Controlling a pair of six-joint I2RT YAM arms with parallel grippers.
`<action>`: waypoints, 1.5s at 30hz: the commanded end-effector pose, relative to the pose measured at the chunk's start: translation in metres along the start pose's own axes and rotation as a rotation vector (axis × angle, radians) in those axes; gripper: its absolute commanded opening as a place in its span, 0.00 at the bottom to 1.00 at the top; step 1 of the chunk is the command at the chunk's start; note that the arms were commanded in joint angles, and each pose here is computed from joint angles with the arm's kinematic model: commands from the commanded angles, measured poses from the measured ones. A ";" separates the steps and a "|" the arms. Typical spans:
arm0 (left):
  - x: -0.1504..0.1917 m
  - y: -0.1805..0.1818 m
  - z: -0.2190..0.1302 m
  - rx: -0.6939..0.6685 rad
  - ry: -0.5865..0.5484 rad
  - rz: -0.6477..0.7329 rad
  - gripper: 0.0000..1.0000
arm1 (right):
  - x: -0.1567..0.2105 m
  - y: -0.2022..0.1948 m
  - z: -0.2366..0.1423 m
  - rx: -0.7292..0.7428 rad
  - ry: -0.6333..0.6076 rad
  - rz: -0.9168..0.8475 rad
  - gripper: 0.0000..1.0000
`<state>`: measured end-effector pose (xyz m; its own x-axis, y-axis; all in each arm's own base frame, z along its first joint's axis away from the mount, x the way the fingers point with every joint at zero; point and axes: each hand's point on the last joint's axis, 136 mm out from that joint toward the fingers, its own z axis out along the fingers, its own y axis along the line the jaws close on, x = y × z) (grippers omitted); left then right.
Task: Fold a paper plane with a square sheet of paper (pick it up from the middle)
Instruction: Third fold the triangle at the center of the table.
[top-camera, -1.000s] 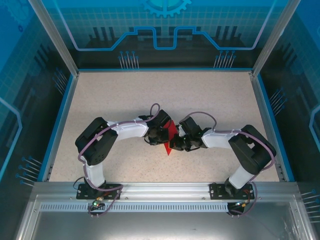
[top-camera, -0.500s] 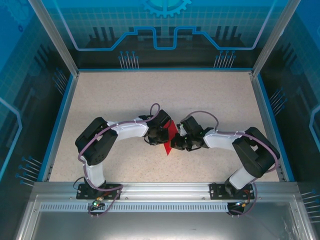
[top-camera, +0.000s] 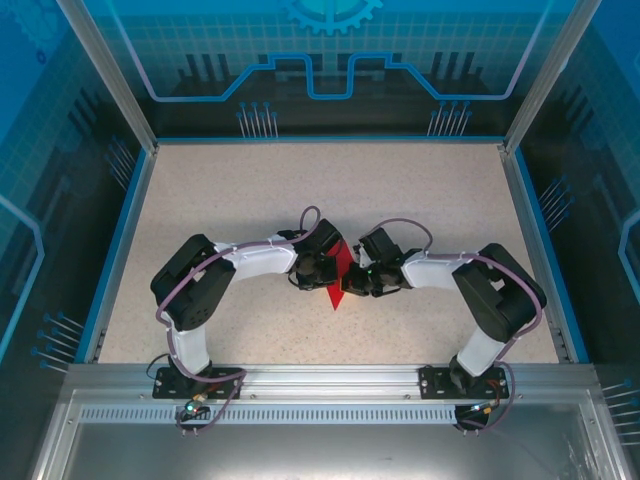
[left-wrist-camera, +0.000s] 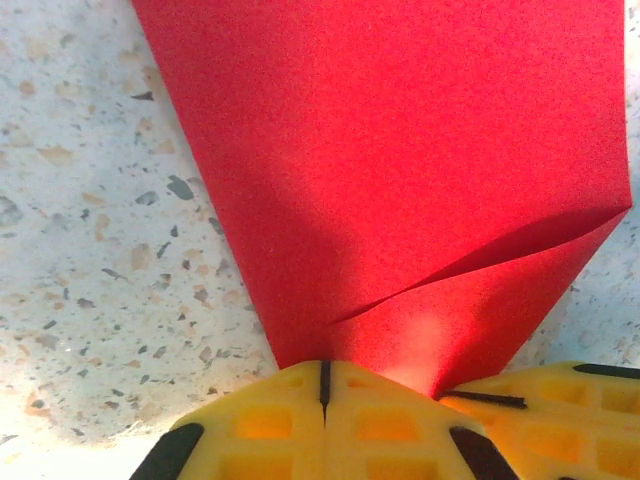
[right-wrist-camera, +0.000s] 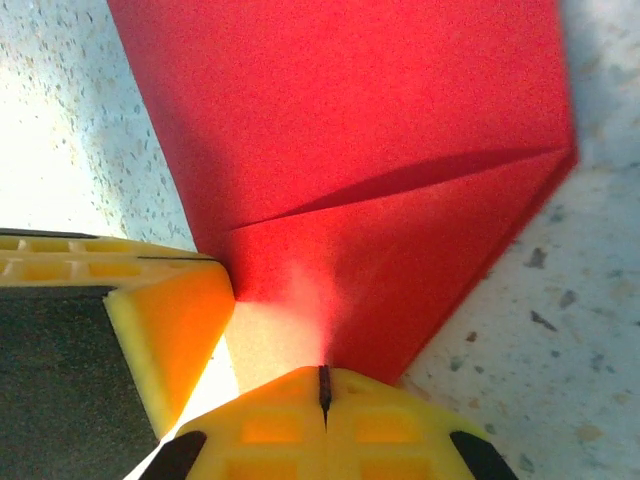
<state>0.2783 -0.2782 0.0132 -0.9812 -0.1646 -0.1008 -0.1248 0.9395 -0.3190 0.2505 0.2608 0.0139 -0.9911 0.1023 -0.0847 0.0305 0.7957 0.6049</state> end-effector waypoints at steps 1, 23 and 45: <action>0.015 0.046 0.011 -0.191 0.050 0.003 0.00 | -0.010 0.003 -0.017 -0.010 -0.042 -0.001 0.00; -0.013 -0.014 -0.047 0.037 -0.083 0.094 0.07 | -0.018 -0.028 -0.005 0.084 -0.028 0.093 0.00; 0.045 -0.036 -0.020 0.334 -0.059 -0.141 0.00 | 0.002 -0.031 -0.017 0.116 -0.055 0.176 0.00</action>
<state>0.2338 -0.3067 0.0407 -0.9524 -0.2858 -0.1058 -0.1665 0.7788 -0.6048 0.2553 0.2328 0.0125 -0.9614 0.2703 -0.0516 0.1977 0.8090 0.5535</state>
